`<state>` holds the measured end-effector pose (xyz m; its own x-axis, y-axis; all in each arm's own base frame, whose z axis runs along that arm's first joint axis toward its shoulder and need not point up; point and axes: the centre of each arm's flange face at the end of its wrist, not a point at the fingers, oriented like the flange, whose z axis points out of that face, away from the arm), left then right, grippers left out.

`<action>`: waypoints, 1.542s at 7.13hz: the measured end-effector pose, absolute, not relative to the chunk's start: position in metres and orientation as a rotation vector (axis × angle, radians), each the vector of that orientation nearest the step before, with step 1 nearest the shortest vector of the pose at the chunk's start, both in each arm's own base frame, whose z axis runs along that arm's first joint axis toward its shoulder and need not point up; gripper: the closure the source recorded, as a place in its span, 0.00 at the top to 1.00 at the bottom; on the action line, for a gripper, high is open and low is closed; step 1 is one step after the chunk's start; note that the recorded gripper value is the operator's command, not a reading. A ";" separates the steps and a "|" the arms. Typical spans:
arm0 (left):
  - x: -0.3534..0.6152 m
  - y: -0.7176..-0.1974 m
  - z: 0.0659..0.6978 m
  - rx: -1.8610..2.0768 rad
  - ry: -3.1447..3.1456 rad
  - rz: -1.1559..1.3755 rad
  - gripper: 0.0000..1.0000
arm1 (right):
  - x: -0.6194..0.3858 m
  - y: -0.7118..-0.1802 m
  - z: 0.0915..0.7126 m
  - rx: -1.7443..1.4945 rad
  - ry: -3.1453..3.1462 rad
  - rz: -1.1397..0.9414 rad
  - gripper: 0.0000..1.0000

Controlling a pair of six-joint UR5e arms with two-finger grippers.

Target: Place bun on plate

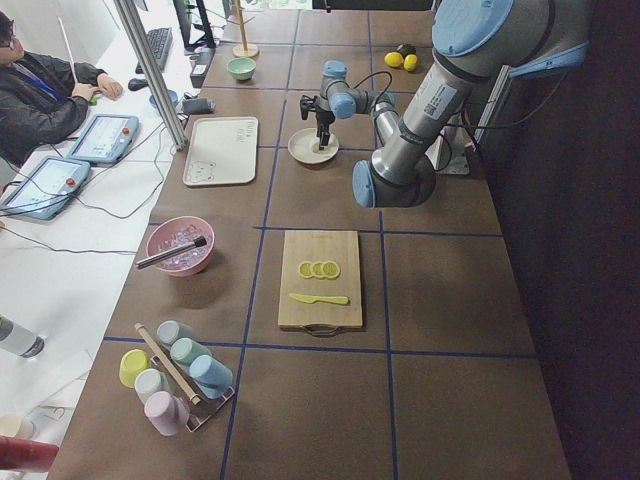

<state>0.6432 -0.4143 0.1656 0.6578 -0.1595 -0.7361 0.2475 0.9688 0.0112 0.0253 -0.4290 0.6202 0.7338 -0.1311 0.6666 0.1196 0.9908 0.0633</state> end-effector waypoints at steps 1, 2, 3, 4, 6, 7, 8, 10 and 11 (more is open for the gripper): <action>0.634 -0.415 0.158 0.126 0.829 -0.209 1.00 | 0.025 -0.430 0.620 0.017 -0.734 -0.138 1.00; 0.614 -0.418 0.144 0.129 0.835 -0.179 1.00 | 0.025 -0.430 0.620 0.018 -0.734 -0.139 1.00; 0.579 -0.424 0.134 0.115 0.839 -0.126 1.00 | 0.025 -0.430 0.620 0.018 -0.735 -0.139 1.00; 0.530 -0.431 0.143 0.107 0.843 -0.048 1.00 | 0.026 -0.430 0.620 0.019 -0.735 -0.140 1.00; 0.411 -0.447 0.198 0.136 0.855 0.124 1.00 | 0.026 -0.429 0.620 0.018 -0.734 -0.139 1.00; 0.358 -0.455 0.232 0.156 0.845 0.198 1.00 | 0.026 -0.429 0.621 0.016 -0.734 -0.138 1.00; 0.314 -0.463 0.267 0.180 0.817 0.267 1.00 | 0.026 -0.428 0.622 0.014 -0.734 -0.137 1.00; 0.206 -0.486 0.348 0.204 0.773 0.377 1.00 | 0.026 -0.427 0.624 0.011 -0.732 -0.137 1.00; 0.146 -0.491 0.391 0.207 0.760 0.401 1.00 | 0.026 -0.428 0.625 0.010 -0.732 -0.137 1.00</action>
